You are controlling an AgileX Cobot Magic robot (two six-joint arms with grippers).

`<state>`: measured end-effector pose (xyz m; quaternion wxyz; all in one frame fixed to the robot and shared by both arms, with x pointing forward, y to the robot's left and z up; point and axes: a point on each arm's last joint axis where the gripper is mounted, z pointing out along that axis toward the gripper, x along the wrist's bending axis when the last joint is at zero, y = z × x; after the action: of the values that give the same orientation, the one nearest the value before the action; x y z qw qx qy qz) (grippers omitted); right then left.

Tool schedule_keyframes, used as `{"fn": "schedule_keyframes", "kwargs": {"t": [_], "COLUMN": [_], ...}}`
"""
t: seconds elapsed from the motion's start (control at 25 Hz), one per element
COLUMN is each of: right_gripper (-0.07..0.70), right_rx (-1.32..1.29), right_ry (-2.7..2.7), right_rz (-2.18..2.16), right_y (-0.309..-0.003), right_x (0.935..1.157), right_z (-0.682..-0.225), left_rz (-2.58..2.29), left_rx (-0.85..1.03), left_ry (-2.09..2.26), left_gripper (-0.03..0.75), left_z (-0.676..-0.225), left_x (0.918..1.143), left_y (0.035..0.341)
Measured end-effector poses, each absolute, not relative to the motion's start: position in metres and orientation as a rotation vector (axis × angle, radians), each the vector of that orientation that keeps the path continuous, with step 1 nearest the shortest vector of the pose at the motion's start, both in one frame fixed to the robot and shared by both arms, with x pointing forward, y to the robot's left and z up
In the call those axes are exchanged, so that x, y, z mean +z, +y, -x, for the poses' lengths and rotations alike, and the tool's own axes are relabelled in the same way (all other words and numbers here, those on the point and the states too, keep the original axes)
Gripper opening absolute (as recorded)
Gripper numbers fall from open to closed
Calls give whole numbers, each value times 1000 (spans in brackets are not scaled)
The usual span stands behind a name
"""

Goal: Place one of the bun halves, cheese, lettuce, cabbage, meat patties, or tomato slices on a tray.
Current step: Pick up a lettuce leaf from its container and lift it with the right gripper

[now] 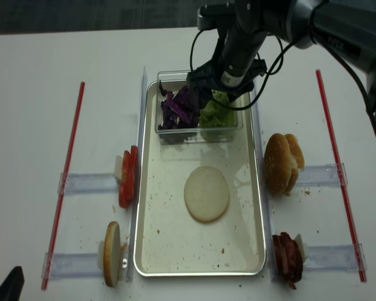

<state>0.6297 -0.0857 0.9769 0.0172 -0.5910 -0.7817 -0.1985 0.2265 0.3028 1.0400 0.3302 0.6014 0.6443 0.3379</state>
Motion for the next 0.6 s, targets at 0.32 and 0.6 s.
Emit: {"fn": "schedule_keyframes", "kwargs": {"t": [0.32,0.6], "right_gripper": [475,425], "right_rx": [-594,-574], "right_ry": [-2433,-2443], "right_rz": [1832,1833], "right_y": [-82,-82], "right_x": [961,953], "right_z": [-637,-640], "left_rz": [-1573,-1573], "left_rx": [884,884], "left_ry": [1685,1685], "left_gripper": [618,618], "left_z": [-227,-227], "left_x": [1040,1040], "left_y": [303,303]}}
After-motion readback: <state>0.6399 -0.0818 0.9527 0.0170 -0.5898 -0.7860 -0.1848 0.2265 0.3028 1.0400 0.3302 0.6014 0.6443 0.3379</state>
